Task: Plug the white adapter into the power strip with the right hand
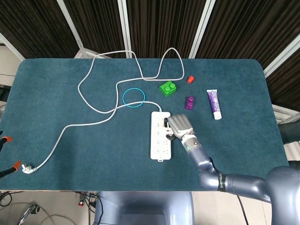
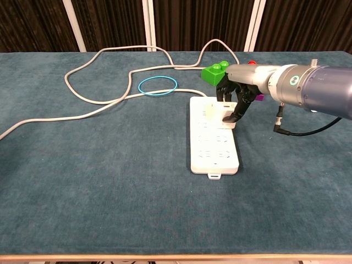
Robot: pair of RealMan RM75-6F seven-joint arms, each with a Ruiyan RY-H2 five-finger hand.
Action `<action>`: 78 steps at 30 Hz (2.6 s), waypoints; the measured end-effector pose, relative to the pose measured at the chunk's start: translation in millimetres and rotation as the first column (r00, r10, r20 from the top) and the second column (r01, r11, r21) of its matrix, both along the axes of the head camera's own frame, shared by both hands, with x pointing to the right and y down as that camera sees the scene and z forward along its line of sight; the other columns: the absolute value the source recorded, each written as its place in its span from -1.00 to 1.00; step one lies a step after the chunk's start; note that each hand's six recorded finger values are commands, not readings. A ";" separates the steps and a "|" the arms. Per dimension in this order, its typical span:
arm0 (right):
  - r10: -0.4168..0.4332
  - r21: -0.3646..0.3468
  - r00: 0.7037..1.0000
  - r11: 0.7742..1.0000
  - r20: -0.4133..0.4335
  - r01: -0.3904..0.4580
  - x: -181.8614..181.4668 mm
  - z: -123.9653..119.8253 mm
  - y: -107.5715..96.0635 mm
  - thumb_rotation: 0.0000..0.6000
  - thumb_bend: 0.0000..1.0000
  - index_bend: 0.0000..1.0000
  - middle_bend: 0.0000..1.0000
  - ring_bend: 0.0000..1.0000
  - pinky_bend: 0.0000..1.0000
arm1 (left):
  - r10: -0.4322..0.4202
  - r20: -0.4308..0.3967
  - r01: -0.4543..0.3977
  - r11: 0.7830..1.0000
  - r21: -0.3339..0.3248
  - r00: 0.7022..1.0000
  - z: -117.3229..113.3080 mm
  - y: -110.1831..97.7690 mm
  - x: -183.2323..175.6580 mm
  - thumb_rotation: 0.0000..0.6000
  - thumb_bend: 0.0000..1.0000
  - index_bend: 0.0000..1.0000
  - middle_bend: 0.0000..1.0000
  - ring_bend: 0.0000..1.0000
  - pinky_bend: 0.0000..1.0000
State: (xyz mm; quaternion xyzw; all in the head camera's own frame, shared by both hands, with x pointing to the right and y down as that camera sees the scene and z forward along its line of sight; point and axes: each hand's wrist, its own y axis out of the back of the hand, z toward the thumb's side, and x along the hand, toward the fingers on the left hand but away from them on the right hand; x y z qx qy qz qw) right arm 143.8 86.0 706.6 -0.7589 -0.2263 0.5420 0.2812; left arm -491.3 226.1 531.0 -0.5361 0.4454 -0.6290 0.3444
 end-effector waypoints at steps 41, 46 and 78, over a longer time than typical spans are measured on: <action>0.005 -0.032 1.000 0.999 -0.013 -0.006 8.0 8.1 9.8 1.00 0.03 0.46 0.14 0.05 -0.18 | 0.002 0.006 -0.002 1.000 -0.003 1.000 1.2 0.0 0.5 1.00 -0.73 -0.40 -0.80 -0.92 -0.79; 0.003 -0.057 1.000 0.998 -0.028 -0.005 9.8 9.0 12.4 1.00 -0.14 0.08 -0.19 -0.26 -0.25 | 0.000 0.006 0.000 1.000 -0.002 1.000 1.0 -0.2 0.0 1.00 -0.73 -0.40 -0.80 -0.92 -0.79; 0.043 -0.033 0.996 0.999 0.072 -0.041 37.3 -67.1 0.2 1.00 -0.63 -0.63 -0.81 -0.76 -0.61 | 0.009 0.005 -0.009 1.000 -0.008 1.000 2.4 1.2 3.5 1.00 -0.73 -0.40 -0.80 -0.92 -0.79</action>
